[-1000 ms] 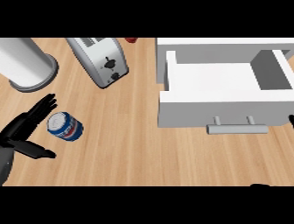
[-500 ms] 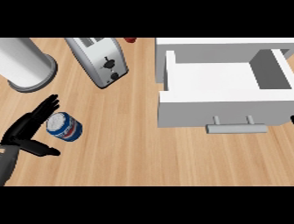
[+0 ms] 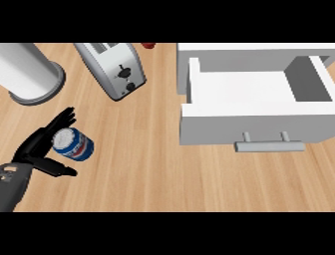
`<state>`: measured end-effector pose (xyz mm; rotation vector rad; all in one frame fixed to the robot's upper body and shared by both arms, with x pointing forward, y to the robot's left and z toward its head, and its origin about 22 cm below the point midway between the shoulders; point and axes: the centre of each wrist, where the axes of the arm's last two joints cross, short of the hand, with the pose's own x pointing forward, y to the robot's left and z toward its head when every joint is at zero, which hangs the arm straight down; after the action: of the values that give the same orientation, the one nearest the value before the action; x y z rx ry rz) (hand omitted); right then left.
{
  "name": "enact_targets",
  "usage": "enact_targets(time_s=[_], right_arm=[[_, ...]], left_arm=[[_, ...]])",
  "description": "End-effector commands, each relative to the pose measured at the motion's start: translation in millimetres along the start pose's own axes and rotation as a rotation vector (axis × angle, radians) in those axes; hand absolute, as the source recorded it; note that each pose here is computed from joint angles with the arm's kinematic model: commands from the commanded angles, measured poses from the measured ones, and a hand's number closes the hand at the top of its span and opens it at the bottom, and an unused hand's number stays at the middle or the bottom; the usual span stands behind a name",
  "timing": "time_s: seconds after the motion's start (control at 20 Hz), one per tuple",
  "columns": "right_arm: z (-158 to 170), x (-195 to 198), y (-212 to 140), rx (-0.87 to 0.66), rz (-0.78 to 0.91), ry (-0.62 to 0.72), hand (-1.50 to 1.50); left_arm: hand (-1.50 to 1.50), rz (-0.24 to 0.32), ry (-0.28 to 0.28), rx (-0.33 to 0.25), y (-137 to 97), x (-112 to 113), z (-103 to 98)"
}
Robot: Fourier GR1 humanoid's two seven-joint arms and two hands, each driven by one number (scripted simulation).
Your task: Pick up the can, place it into the drawer and close the drawer
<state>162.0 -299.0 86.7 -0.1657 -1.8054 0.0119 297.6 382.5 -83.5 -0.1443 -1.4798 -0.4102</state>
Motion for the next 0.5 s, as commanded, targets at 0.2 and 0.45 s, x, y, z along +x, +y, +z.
enact_targets(time_s=[0.2, 0.45], right_arm=[[2.9, 10.2, -5.3, -0.009, 0.001, -0.012, -1.5], [18.6, 4.6, 4.0, 0.014, 0.002, -0.006, -1.5]], left_arm=[[-1.5, 0.065, -0.065, -0.075, -16.6, 3.0, -18.4], [-1.5, 0.075, -0.055, -0.1, -12.2, 5.9, -20.8]])
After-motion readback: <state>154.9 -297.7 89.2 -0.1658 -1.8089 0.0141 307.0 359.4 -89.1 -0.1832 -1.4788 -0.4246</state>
